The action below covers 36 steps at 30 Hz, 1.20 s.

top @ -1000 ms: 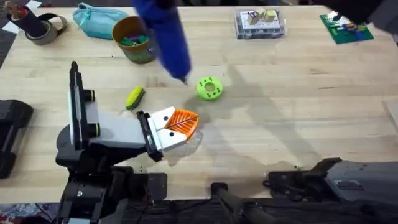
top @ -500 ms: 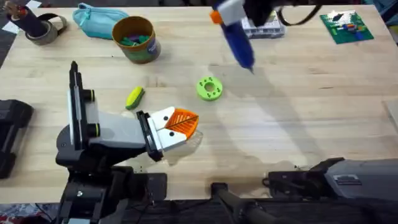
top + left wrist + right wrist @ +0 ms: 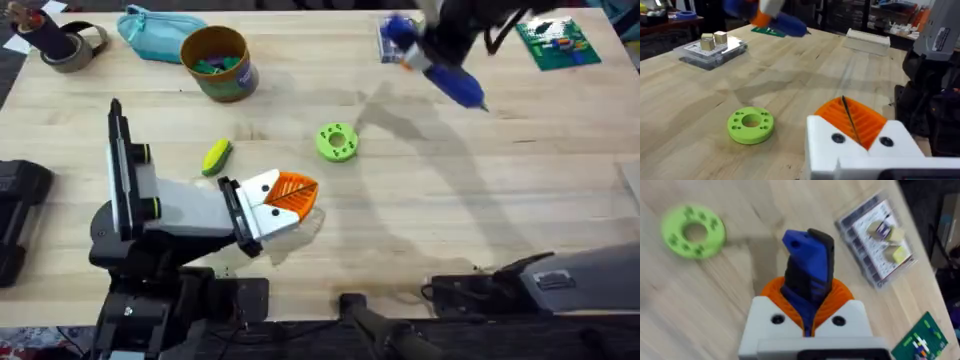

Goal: Pick up the gripper from the table and insert it into the empty holder that is missing its gripper. Then pick up a screw, insert it into the mounting hole, and use the screwdriver to tighten it. Finally, clean up the table by picking up the vegetable and placing it into the bucket.

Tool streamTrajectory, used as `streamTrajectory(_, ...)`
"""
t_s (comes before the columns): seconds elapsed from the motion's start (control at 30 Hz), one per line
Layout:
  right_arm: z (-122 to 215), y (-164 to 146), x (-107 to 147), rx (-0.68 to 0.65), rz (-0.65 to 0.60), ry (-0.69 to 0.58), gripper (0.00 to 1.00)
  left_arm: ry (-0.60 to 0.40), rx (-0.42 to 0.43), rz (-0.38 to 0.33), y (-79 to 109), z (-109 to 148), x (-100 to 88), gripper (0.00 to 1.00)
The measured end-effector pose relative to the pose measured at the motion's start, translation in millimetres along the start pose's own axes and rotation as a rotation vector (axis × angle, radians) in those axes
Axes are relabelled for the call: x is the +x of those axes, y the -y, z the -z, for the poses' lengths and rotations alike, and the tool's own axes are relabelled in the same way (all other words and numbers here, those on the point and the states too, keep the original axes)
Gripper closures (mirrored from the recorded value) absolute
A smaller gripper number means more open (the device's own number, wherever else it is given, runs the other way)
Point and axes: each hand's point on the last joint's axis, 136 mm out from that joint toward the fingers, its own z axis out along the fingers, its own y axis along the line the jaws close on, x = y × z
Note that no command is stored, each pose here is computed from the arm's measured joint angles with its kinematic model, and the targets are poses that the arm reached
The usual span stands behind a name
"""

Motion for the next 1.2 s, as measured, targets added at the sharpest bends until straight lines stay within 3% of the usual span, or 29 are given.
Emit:
streamTrajectory(0.17,-65,-15,51,-0.090,0.136,-0.194,0.957,0.005,-0.042,-0.006,-7.3,0,-1.3,0.996)
streamTrajectory(0.37,-109,-27,72,-0.142,0.214,-0.275,0.920,0.010,-0.086,-0.010,-14.8,1,-2.7,0.967)
streamTrajectory(0.4,-109,-26,72,-0.139,0.216,-0.275,0.779,0.010,-0.090,-0.014,-15.4,1,-2.9,0.864)
streamTrajectory(0.57,-104,-20,68,-0.105,0.184,-0.260,0.054,0.011,-0.095,-0.010,-16.2,1,-3.0,0.074)
streamTrajectory(0.63,-93,-17,63,-0.084,0.148,-0.239,0.010,0.011,-0.096,-0.010,-16.4,1,-3.0,0.019)
streamTrajectory(0.73,-63,-14,58,-0.059,0.113,-0.204,0.007,0.022,-0.097,-0.020,-16.5,1,-6.6,0.015)
streamTrajectory(0.83,-22,-11,52,-0.011,0.070,-0.149,0.007,0.085,-0.117,-0.044,-18.6,2,-26.0,0.014)
streamTrajectory(1.0,44,-9,37,0.072,-0.049,0.011,0.007,0.094,-0.201,0.032,-32.5,5,-28.5,0.014)
streamTrajectory(1.07,70,-7,29,0.105,-0.149,0.099,0.007,0.075,-0.254,0.085,-40.0,8,-29.6,0.014)
streamTrajectory(1.1,109,-9,25,0.134,-0.355,0.214,0.007,0.039,-0.336,0.144,-49.2,13,-42.3,0.014)
streamTrajectory(1.2,139,-20,33,0.125,-0.531,0.274,0.007,-0.041,-0.437,0.210,-58.9,22,-52.0,0.014)
